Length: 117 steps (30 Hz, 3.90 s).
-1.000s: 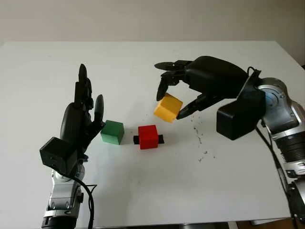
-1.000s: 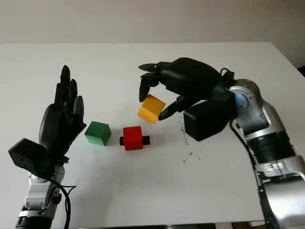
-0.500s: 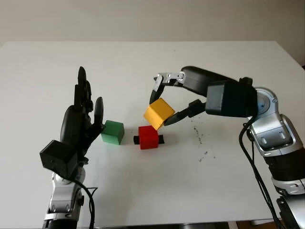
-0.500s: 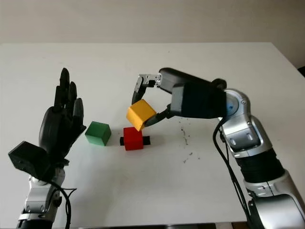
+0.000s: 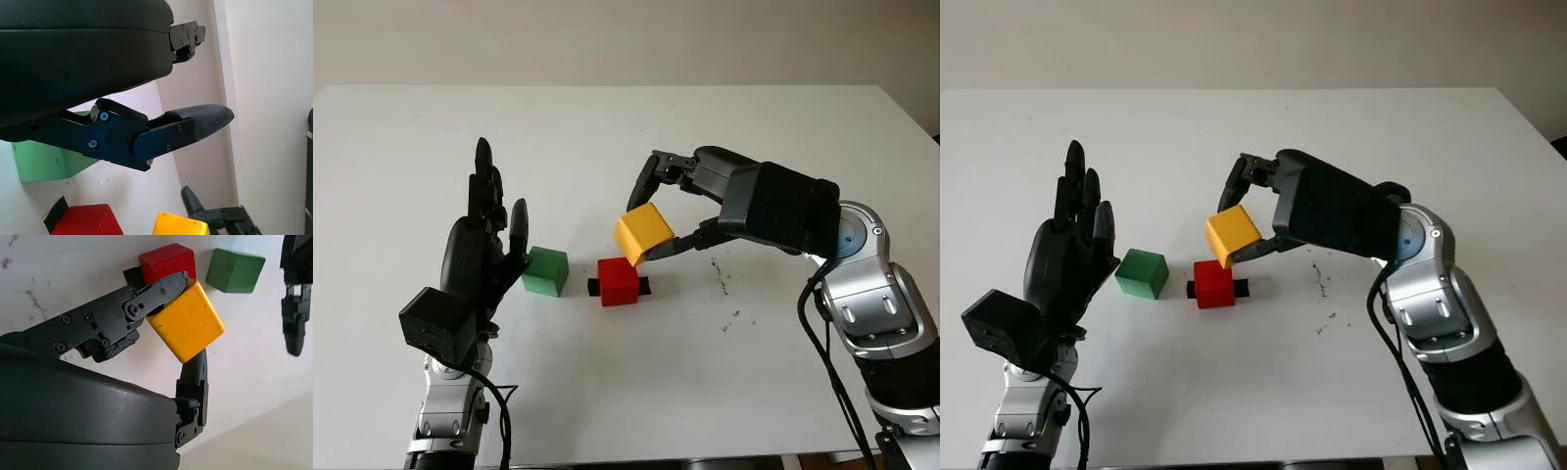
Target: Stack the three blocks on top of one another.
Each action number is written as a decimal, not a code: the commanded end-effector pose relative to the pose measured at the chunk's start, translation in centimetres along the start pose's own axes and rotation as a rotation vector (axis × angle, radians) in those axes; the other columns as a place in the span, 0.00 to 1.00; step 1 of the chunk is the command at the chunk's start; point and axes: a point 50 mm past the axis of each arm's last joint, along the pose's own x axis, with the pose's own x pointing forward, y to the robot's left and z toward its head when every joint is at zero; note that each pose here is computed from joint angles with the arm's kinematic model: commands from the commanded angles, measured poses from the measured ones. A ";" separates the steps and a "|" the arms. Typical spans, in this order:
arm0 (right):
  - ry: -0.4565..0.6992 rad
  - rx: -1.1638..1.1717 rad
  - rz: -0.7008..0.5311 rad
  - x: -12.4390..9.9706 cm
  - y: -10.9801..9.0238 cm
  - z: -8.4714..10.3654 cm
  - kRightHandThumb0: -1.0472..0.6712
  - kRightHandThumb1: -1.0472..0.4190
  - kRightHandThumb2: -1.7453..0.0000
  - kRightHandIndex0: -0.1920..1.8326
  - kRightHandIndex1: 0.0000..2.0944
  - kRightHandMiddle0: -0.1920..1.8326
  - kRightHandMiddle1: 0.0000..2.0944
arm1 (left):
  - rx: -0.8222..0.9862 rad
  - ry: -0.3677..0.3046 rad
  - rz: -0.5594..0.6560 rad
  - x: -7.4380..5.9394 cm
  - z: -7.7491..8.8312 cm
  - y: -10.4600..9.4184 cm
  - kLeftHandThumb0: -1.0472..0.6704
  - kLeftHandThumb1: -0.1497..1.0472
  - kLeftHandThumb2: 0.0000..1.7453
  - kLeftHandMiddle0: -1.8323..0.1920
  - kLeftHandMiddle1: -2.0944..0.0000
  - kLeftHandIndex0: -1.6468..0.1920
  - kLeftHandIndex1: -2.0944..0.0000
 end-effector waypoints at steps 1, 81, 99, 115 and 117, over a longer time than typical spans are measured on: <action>-0.012 0.025 -0.017 -0.1 0.2 0.4 0.41 0.01 0.97 0.17 0.02 0.15 0.77 | -0.001 -0.019 -0.002 -0.1 0.3 -0.1 0.23 1.00 0.39 1.00 0.98 1.00 0.98; 0.201 0.335 0.069 1.1 4.8 -1.4 0.36 0.02 0.97 0.19 0.02 0.17 0.77 | -0.016 -0.016 0.021 -0.5 0.2 -0.4 0.24 1.00 0.37 0.99 0.97 0.99 0.97; 0.194 0.317 0.073 1.1 4.9 -1.4 0.36 0.02 0.97 0.18 0.02 0.18 0.78 | -0.020 -0.007 0.028 -0.6 0.1 -0.6 0.23 1.00 0.36 0.98 0.97 0.97 0.97; 0.174 0.285 0.081 1.0 5.3 -1.5 0.35 0.02 0.97 0.18 0.02 0.18 0.76 | -0.020 -0.004 0.029 -0.7 0.1 -0.6 0.22 1.00 0.35 0.98 0.97 0.97 0.97; 0.170 0.285 0.080 1.0 5.3 -1.6 0.35 0.02 0.97 0.18 0.03 0.18 0.75 | -0.017 -0.007 0.030 -0.7 0.1 -0.6 0.22 1.00 0.34 0.98 0.97 0.97 0.97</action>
